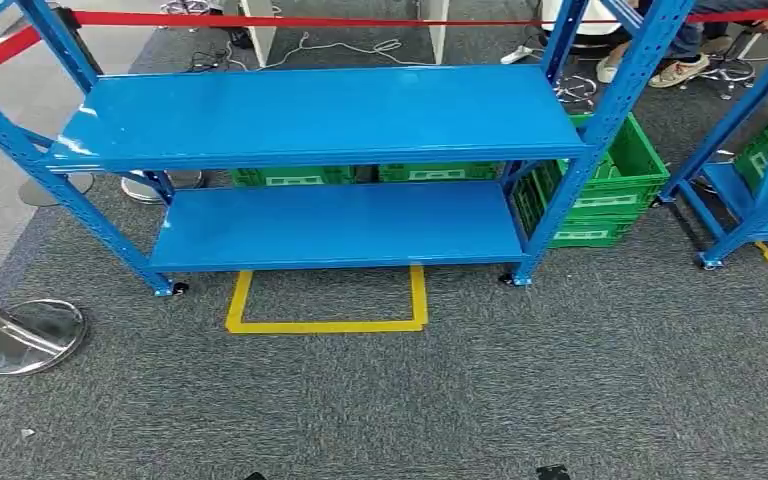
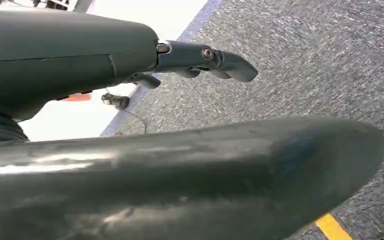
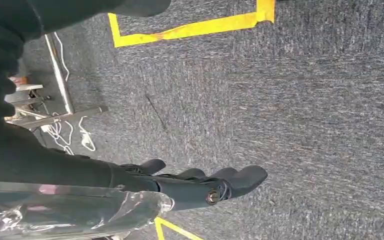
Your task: Take the parts from the cabinet and place them on the table.
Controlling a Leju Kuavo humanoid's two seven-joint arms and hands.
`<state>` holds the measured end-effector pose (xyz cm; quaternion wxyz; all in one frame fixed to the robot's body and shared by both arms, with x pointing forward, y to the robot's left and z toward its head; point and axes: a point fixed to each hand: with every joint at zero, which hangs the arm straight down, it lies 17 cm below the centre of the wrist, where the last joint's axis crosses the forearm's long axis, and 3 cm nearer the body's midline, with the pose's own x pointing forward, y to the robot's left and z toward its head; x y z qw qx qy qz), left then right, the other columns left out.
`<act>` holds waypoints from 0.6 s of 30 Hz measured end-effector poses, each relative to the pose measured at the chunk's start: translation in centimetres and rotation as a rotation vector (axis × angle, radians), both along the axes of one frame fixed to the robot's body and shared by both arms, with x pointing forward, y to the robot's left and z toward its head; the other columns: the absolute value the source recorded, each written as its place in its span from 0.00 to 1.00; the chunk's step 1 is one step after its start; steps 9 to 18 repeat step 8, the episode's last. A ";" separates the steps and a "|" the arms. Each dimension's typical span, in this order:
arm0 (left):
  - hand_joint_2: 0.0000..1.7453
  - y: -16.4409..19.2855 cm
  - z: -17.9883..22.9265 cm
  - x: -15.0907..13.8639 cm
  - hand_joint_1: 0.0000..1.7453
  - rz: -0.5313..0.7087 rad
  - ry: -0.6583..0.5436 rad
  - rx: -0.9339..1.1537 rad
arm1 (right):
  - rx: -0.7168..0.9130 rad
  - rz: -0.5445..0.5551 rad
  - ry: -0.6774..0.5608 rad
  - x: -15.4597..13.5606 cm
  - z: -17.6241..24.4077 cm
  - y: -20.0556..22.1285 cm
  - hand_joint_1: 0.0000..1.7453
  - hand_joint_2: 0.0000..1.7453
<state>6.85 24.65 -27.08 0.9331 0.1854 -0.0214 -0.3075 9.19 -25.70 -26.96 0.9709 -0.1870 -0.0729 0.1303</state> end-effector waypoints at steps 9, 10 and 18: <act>0.00 0.0 0.0 0.0 0.00 0.000 0.000 0.000 | 0.006 0.000 -0.004 0.1 0.0 0.1 0.00 1.00; 0.00 0.0 0.0 0.0 0.00 0.000 0.000 0.000 | 0.006 0.000 -0.004 0.1 0.0 0.1 0.00 1.00; 0.00 0.0 0.0 0.0 0.00 0.000 0.000 0.000 | 0.006 0.000 -0.004 0.1 0.0 0.1 0.00 1.00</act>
